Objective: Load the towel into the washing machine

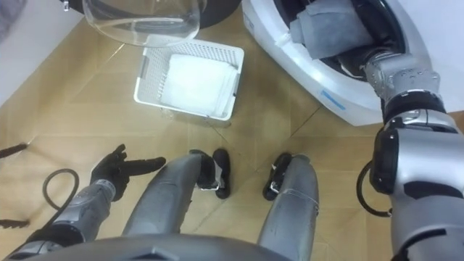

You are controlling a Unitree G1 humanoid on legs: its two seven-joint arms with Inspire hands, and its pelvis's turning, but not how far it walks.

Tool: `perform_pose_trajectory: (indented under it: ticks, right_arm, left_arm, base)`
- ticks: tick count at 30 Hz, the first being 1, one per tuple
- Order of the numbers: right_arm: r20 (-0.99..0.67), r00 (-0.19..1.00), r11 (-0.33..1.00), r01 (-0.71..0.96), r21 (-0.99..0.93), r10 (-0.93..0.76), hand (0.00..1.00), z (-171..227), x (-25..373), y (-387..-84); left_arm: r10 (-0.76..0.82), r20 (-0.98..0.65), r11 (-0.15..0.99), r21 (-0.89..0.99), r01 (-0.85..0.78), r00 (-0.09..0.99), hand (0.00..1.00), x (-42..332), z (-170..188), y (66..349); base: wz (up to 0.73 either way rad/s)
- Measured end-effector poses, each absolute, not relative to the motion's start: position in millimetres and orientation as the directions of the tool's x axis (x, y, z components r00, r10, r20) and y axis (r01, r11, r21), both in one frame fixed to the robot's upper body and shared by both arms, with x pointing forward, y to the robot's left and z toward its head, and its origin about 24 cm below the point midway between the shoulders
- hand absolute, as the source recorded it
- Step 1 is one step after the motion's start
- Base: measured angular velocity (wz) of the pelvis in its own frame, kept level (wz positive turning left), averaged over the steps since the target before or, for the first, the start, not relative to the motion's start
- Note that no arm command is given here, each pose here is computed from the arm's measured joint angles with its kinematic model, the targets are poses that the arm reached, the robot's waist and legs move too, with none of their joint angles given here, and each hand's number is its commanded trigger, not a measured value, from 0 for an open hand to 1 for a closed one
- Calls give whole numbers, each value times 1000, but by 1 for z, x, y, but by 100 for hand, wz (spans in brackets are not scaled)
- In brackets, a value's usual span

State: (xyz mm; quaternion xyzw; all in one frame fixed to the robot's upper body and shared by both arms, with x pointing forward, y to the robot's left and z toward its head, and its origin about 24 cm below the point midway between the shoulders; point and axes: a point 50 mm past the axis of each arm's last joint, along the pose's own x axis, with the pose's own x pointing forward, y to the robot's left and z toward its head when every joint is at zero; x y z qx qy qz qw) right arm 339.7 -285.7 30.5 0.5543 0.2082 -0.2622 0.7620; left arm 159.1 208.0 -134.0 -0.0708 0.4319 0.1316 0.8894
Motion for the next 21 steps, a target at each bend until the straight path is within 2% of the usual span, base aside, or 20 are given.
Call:
perform_pose_trajectory:
  ticks: [21]
  right_arm:
    - [-620, 758, 192, 651, 734, -202, 0, 31, 339, -289]
  left_arm:
    - [185, -789, 952, -2, -305, 586, 0, 159, -135, 206]
  base:
    - [0]
